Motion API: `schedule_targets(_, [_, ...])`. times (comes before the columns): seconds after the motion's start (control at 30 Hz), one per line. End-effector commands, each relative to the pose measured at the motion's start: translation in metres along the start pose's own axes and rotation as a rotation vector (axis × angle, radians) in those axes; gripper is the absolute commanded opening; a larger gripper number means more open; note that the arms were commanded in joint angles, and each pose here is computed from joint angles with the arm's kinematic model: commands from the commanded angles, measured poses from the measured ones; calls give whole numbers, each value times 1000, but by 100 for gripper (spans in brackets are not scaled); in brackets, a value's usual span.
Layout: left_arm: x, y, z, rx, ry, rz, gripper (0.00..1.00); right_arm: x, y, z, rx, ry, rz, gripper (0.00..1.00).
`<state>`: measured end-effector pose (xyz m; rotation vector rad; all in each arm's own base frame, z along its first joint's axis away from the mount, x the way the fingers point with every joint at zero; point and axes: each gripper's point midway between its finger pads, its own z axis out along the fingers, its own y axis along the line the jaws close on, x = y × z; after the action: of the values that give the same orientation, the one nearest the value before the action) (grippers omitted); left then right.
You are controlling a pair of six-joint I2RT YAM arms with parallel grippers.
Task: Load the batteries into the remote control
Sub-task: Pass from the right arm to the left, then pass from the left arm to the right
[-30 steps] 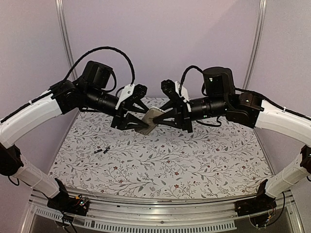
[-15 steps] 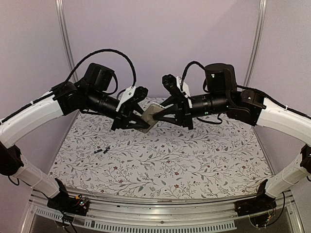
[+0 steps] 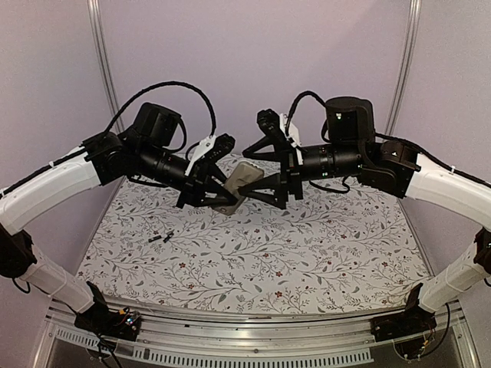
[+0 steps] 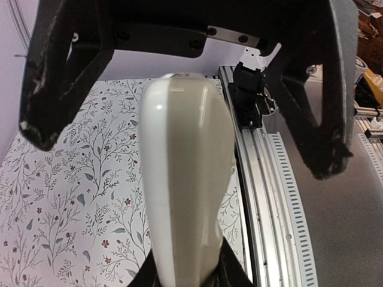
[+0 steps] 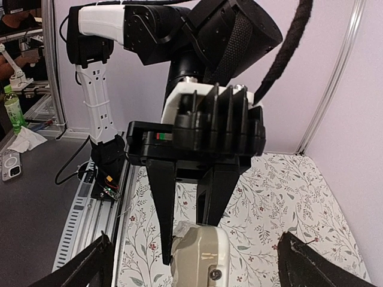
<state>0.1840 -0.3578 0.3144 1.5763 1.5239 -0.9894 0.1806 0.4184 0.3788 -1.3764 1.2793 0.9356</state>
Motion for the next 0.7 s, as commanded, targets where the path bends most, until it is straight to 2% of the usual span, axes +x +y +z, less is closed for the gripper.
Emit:
schedule_targets(0.0, [-5, -6, -2, -1, -20, 0, 0, -2, 0, 7, -24, -21, 35, 82])
schedule_targets(0.1, [-7, -6, -3, 1, -25, 6, 0, 3, -3, 11, -12, -7, 54, 60])
schedule_targets(0.23, [-7, -6, -3, 0, -25, 11, 0, 9, -5, 13, -12, 11, 69, 54])
schedule_targets(0.33, [-8, -5, -4, -6, -25, 23, 0, 13, -5, 13, -14, 25, 77, 45])
schedule_targets(0.43, [-6, -5, -4, -8, -20, 26, 0, 13, -4, 13, -25, 25, 85, 33])
schedule_targets(0.53, [-7, -5, -4, -8, -21, 34, 0, 9, -2, 12, -40, 16, 93, 13])
schedule_targets(0.57, [-7, -4, -4, -14, -22, 37, 7, 8, -2, 12, -39, 13, 99, 12])
schedule_targets(0.67, [-12, 3, -9, -73, -36, 75, 63, 4, -6, 9, -31, 2, 116, 12])
